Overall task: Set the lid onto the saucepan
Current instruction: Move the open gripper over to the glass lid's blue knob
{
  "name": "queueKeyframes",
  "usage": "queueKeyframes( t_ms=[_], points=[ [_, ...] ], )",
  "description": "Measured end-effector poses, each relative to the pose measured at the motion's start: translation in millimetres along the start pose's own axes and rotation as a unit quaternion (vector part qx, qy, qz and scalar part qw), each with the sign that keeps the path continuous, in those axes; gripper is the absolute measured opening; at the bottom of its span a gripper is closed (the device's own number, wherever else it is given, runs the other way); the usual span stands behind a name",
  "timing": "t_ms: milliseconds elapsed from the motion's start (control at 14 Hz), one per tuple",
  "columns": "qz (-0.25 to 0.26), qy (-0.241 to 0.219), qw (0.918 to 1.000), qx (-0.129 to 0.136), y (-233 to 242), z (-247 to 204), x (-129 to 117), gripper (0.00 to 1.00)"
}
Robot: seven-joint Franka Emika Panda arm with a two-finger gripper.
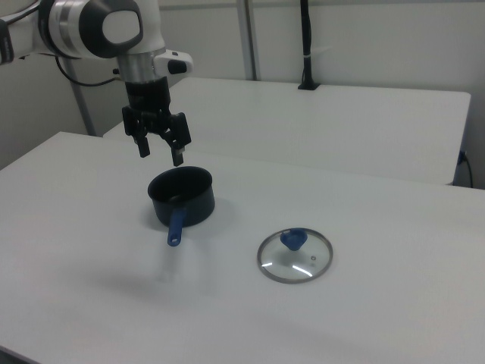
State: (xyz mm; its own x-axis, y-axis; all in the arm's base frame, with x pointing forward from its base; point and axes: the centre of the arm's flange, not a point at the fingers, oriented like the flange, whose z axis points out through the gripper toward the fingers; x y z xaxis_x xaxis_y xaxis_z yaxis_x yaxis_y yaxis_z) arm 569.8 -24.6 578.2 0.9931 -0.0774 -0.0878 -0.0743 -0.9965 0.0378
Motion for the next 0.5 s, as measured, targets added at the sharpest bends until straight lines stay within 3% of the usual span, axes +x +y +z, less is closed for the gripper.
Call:
queueKeyframes(
  t_ms=[499],
  points=[
    [-0.016, -0.002, 0.9999, 0.001, 0.8, 5.6, 2.0, 1.0]
  ],
)
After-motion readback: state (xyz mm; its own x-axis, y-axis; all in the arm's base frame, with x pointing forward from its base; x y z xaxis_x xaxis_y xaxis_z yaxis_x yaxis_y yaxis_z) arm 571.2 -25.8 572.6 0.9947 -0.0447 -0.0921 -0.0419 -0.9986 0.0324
